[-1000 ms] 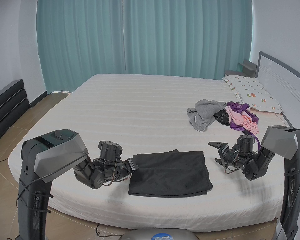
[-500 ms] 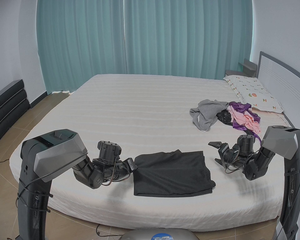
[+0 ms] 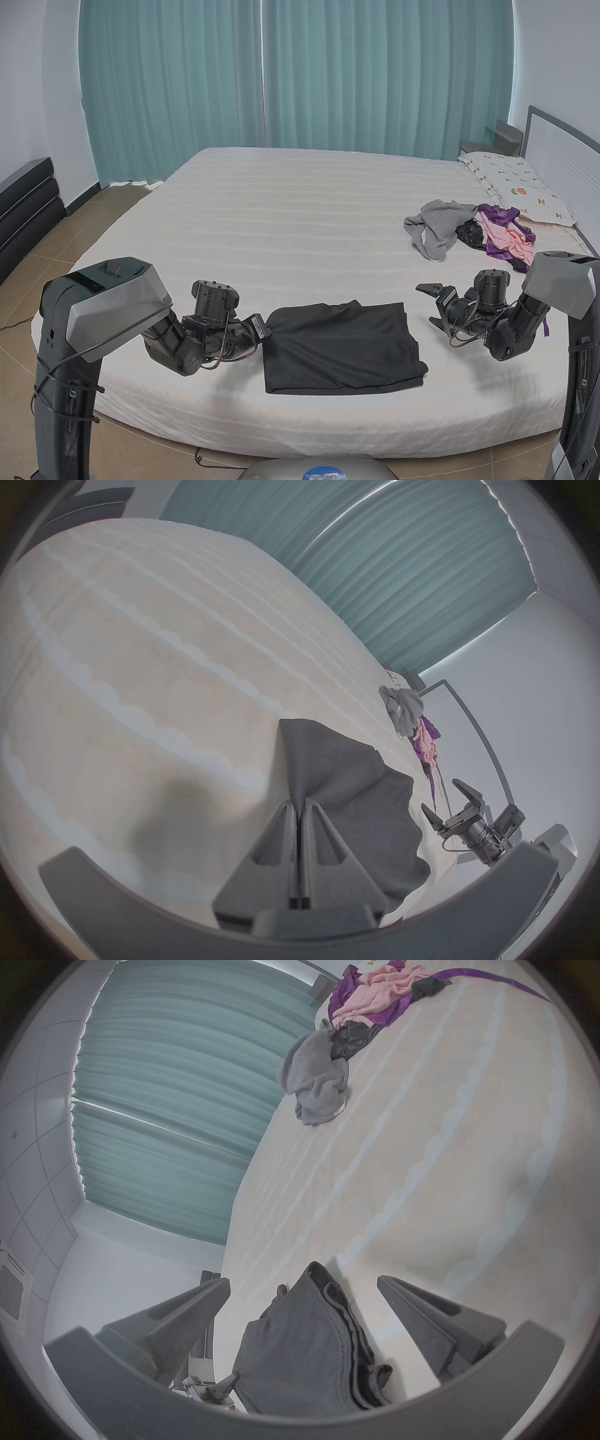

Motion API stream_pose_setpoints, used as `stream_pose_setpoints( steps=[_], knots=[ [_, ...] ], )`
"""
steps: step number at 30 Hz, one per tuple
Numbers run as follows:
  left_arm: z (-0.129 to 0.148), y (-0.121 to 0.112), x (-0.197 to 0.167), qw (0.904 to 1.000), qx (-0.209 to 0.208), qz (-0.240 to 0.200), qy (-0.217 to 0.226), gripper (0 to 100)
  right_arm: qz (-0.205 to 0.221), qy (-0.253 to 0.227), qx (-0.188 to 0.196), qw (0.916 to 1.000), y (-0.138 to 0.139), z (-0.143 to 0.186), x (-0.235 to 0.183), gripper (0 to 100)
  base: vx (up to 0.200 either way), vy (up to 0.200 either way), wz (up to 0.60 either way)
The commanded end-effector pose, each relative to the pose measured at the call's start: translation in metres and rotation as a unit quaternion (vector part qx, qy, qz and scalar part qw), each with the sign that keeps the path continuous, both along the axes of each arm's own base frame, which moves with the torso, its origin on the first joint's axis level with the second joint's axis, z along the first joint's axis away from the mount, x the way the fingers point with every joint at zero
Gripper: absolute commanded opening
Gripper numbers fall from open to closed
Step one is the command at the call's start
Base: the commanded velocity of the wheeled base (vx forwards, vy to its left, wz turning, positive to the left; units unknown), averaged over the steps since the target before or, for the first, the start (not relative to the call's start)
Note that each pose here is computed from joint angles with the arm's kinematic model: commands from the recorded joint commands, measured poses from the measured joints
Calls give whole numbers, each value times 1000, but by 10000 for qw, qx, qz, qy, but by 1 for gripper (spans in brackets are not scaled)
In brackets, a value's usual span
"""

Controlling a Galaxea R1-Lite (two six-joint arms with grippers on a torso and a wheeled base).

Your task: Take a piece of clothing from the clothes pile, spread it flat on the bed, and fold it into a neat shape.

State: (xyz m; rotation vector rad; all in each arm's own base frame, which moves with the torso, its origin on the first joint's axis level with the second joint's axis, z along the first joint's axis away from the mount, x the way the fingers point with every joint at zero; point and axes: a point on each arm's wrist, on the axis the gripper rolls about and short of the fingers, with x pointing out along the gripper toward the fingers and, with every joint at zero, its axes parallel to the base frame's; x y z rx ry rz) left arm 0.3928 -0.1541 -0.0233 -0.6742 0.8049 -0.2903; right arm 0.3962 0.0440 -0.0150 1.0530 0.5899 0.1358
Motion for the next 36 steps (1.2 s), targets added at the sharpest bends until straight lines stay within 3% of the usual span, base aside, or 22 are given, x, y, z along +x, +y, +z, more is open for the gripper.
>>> stream_pose_setpoints(
  steps=[1, 26, 36],
  knots=[
    [2, 5, 2, 10000, -13, 59, -20, 0, 0, 8, -1, 10000, 0, -1, 0, 100, 0, 200, 0],
    [0, 12, 2, 9999, 4, 147, 33, 0, 11, 5, -7, 10000, 1, -1, 0, 100, 0, 200, 0],
    [-1, 12, 2, 9998, 17, 151, 87, 0, 174, 3, 7, 9998, 14, 0, -2, 100, 0, 200, 0]
  ],
)
